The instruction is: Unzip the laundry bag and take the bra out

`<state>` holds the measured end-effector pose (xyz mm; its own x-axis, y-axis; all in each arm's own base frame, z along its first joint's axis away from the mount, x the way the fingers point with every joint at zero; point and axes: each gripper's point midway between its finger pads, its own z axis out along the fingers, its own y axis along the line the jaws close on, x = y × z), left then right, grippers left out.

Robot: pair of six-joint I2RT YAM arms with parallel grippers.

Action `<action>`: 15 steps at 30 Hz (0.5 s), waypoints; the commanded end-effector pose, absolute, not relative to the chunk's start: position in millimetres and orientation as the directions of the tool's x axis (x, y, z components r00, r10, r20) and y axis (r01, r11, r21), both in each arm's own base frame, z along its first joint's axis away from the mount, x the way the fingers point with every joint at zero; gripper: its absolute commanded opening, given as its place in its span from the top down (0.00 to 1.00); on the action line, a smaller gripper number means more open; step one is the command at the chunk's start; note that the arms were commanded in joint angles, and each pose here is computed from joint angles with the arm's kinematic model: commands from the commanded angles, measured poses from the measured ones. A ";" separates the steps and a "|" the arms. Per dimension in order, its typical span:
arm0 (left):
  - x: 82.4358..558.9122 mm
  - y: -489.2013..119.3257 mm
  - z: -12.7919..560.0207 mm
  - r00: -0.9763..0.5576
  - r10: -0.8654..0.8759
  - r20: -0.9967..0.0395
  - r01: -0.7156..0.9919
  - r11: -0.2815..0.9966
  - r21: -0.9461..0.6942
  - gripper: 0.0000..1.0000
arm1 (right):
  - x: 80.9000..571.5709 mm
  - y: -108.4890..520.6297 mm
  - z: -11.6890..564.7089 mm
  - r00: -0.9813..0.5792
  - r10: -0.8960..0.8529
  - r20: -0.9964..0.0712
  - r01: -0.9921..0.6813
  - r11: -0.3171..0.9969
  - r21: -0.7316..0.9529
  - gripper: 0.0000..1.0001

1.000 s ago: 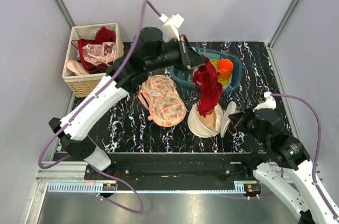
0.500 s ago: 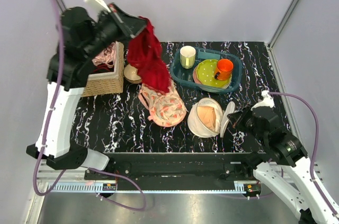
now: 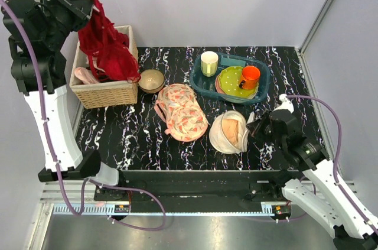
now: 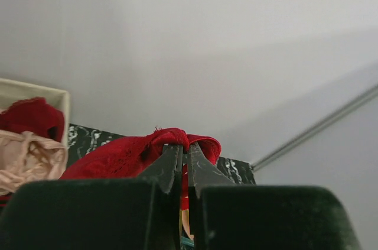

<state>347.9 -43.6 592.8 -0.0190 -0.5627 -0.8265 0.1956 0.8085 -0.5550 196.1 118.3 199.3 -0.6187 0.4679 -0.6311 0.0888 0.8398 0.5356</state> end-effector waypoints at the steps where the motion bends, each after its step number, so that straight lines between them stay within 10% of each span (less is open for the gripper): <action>1: 383.7 -3.4 583.4 0.046 -0.557 -0.830 0.096 0.829 -0.551 1.00 | 211.2 131.0 197.5 -0.621 0.452 -0.640 0.055 0.840 0.539 1.00; 15: 499.7 116.1 410.5 -0.024 -0.537 -0.843 -0.390 0.782 -0.487 1.00 | 247.0 157.0 174.3 -0.674 0.373 -0.637 0.026 0.874 0.485 1.00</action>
<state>475.9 77.6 416.2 -0.1192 -0.5927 -0.7966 -0.3105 0.7843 -0.5371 232.6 146.9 164.2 -0.6929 0.3925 -0.6048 0.0779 0.8747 0.4784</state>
